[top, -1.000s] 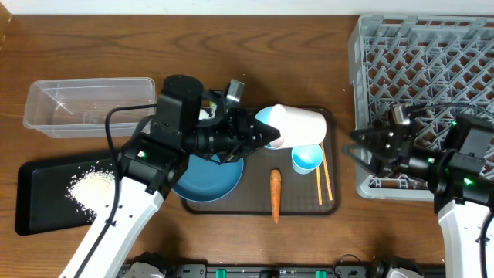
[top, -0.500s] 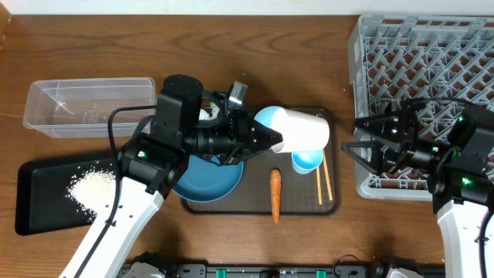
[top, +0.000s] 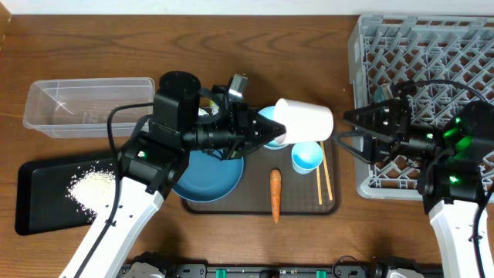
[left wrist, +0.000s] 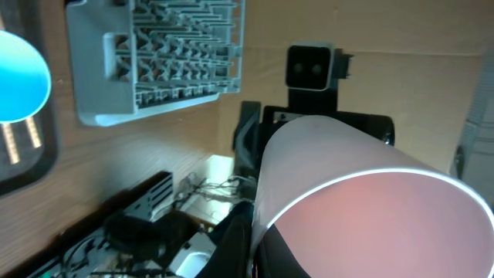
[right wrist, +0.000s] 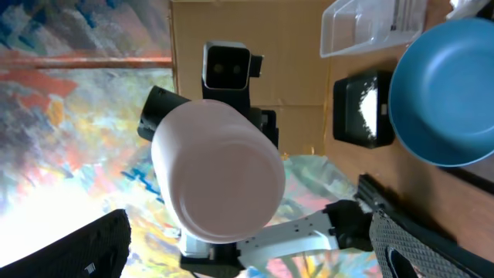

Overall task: Sort waste into correct bins and load items into the dishwasher rack
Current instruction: 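Bring the right gripper to the pink cup held by the left gripper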

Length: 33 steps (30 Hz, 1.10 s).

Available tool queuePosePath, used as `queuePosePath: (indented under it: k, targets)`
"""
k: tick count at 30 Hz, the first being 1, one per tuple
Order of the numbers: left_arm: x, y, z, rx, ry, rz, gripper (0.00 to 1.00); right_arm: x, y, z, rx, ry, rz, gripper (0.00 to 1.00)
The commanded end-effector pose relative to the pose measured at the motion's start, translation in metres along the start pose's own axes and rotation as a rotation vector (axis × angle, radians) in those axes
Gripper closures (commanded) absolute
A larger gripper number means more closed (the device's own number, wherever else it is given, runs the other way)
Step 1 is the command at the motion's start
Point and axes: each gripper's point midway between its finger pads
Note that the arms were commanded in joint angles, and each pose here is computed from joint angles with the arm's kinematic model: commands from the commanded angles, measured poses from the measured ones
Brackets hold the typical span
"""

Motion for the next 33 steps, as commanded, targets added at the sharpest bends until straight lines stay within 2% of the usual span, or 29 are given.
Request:
queuePosePath:
  k: [1, 11, 26, 33]
  targets:
    - [-0.013, -0.001, 0.001, 0.008, -0.023, 0.035, 0.94, 0.006, 0.006, -0.002, -0.014, 0.067, -0.004, 0.01]
    - [-0.018, 0.004, 0.006, 0.026, -0.03, 0.048, 0.94, 0.065, 0.012, 0.004, -0.065, -0.08, -0.117, 0.01]
    - [-0.034, 0.004, 0.008, 0.041, -0.014, 0.1, 0.93, 0.056, 0.044, 0.018, 0.045, -0.019, -0.117, 0.01]
    - [-0.051, 0.002, 0.01, 0.054, 0.044, 0.157, 0.94, 0.045, 0.046, 0.018, 0.088, -0.005, -0.087, 0.05]
Point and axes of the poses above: each gripper's point midway between its finger pads, its own y axis out along the fingers, its own x axis along the line the jaws close on, z = x × y, and after that the axes turned 1 degree about y, right-handed
